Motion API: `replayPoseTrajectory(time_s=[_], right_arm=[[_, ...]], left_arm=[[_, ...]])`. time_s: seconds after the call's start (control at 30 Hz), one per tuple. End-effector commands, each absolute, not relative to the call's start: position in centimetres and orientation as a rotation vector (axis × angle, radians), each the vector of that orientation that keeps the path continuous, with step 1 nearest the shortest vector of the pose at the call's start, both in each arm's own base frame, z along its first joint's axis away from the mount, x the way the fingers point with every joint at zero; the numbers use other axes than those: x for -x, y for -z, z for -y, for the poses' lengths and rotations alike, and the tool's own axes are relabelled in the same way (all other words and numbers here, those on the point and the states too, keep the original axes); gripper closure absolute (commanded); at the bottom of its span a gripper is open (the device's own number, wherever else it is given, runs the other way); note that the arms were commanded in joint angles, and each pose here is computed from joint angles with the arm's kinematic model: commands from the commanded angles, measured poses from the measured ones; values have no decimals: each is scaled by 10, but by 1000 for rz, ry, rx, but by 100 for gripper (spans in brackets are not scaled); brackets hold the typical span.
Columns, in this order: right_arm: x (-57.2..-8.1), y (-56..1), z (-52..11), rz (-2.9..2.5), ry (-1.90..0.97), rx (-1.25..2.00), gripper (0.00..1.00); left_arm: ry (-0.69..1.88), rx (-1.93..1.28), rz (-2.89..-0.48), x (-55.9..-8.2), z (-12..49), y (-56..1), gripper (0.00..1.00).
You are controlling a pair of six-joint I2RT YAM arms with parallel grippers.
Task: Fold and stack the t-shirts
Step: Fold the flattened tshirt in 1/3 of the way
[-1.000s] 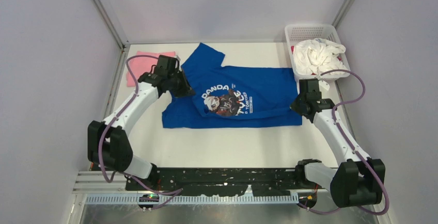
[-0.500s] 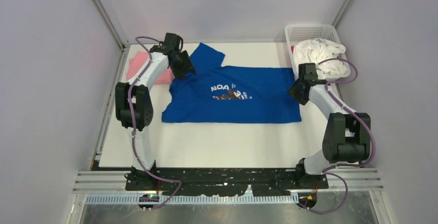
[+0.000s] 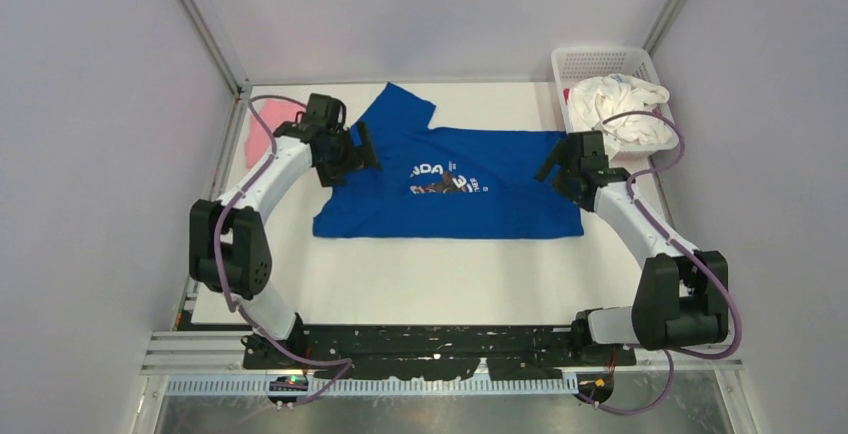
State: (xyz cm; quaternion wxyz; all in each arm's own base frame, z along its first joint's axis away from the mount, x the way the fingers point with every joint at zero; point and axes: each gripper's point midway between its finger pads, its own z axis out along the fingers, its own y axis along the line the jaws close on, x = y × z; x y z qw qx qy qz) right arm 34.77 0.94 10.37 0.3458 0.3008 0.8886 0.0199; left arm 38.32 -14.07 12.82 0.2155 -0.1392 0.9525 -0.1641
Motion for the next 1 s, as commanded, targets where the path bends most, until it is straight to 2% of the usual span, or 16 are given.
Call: replayPoseTrajectory(time_s=[0.0,0.2,0.37,0.5,0.63,0.97], right_arm=[[-347,-102,-43,-2286,-177,-642,4],[-357,-67,-86,-2381,-288,-495,5],[-346,-38,-90,-2464,-257,-516,5],[-318,-23,-85,-2507,-244,-563,5],[-269,-5,-80,-2611,-232,-600,5],[-195,-9,-90,-2747,-207,-514,5]], left_arm=[[585,308,-2560,-377,157,-122,0],[663,323,-2643,-371,168,-80,0],[604,374,-2718,-352,160,-46,0],[603,403,-2767,-330,156,-28,0],[579,437,-2808,-302,149,-17,0],[460,478,-2937,-195,130,5,0]])
